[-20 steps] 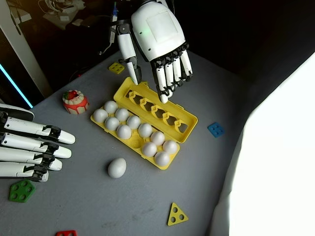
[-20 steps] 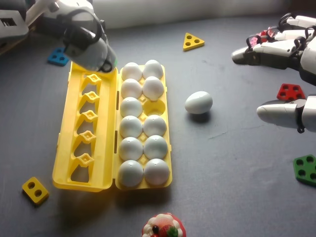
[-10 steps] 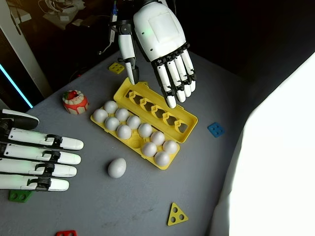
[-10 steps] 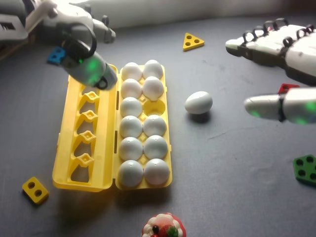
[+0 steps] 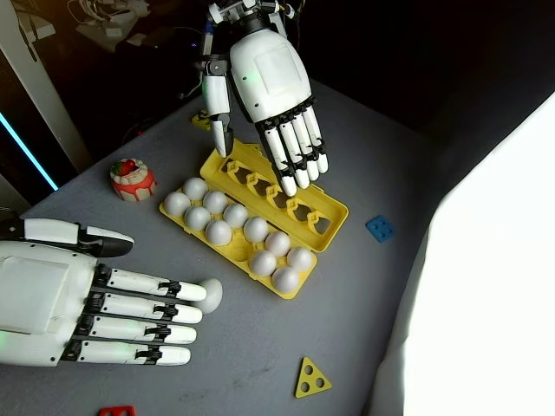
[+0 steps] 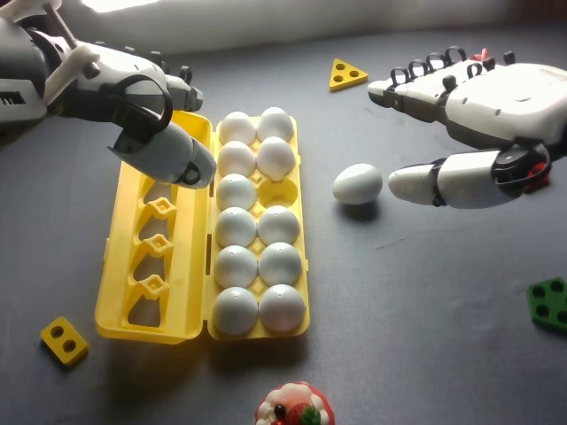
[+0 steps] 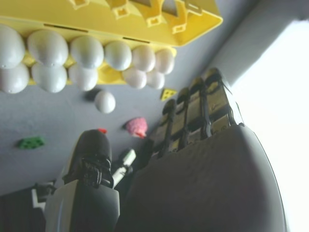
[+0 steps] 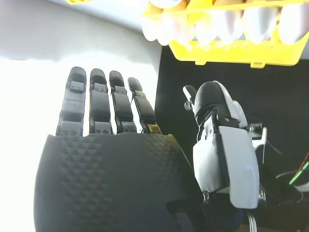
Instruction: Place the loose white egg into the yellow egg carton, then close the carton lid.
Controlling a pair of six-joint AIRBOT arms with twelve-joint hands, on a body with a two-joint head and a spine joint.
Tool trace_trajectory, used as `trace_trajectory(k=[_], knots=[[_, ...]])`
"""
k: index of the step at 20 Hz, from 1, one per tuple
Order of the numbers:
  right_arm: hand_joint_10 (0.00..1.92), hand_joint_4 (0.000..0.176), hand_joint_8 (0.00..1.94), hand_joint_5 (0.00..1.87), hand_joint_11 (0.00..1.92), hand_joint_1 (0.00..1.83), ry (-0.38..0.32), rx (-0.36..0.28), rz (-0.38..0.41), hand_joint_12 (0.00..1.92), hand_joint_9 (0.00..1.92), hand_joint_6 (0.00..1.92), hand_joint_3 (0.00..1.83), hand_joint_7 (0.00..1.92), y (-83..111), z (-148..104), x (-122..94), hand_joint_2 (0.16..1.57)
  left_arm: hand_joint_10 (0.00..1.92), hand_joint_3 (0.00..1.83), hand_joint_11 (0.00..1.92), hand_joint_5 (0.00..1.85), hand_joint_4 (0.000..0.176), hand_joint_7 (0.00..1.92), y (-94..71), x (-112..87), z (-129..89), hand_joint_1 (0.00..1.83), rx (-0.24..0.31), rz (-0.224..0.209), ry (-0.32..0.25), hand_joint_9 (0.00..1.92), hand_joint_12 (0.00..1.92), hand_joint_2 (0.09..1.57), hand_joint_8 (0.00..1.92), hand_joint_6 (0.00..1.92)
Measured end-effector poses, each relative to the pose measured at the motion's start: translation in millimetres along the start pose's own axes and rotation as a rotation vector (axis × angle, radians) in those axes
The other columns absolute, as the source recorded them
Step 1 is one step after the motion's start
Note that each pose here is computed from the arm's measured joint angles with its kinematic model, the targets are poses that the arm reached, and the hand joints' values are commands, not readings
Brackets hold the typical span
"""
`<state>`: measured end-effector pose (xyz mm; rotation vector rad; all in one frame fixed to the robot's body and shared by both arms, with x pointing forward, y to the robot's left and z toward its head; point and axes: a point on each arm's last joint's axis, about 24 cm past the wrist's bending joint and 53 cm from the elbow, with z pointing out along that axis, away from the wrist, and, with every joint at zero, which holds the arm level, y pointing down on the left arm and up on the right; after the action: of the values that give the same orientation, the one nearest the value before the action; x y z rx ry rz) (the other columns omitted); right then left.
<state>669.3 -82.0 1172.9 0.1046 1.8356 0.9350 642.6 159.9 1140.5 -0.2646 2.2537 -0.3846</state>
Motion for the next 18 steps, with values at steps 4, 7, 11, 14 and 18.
trace_trajectory(k=[4,7,11,14,18], knots=[[0.01,0.0,0.02,0.01,0.01,0.32,-0.054,0.051,-0.012,0.01,0.02,0.0,0.0,0.08,-13.7,15.3,-6.8,1.21,0.0,0.0,0.03,0.0,0.0,0.0,-1.5,3.4,-1.3,0.23,0.0,0.019,0.006,0.0,0.04,1.35,0.0,0.0],[0.0,0.0,0.01,0.0,0.01,0.58,-0.058,0.051,-0.01,0.0,0.0,0.0,0.0,0.02,-11.6,28.2,-0.4,1.15,0.0,0.0,0.0,0.0,0.0,0.0,-3.0,4.7,-1.6,0.27,0.003,0.019,0.009,0.0,0.01,1.34,0.0,0.0],[0.0,0.004,0.0,0.0,0.0,0.93,-0.054,0.075,0.006,0.01,0.0,0.0,0.0,0.0,-16.7,37.0,4.5,1.11,0.0,0.0,0.01,0.0,0.0,0.0,-1.7,4.8,-1.7,0.27,-0.001,0.017,0.01,0.0,0.01,1.34,0.0,0.0],[0.0,0.006,0.0,0.0,0.0,0.97,-0.042,0.091,0.019,0.0,0.0,0.0,0.0,0.0,-20.5,43.1,11.7,1.1,0.0,0.0,0.01,0.0,0.0,0.0,-1.8,6.1,-1.5,0.27,0.0,0.009,0.016,0.0,0.01,1.34,0.0,0.0],[0.0,0.021,0.0,0.0,0.0,1.23,-0.001,0.085,0.049,0.0,0.0,0.0,0.0,0.0,-16.6,48.4,25.9,1.11,0.0,0.0,0.01,0.0,0.0,0.0,2.5,6.9,0.1,0.26,-0.011,-0.003,0.024,0.0,0.01,1.35,0.0,0.0]])
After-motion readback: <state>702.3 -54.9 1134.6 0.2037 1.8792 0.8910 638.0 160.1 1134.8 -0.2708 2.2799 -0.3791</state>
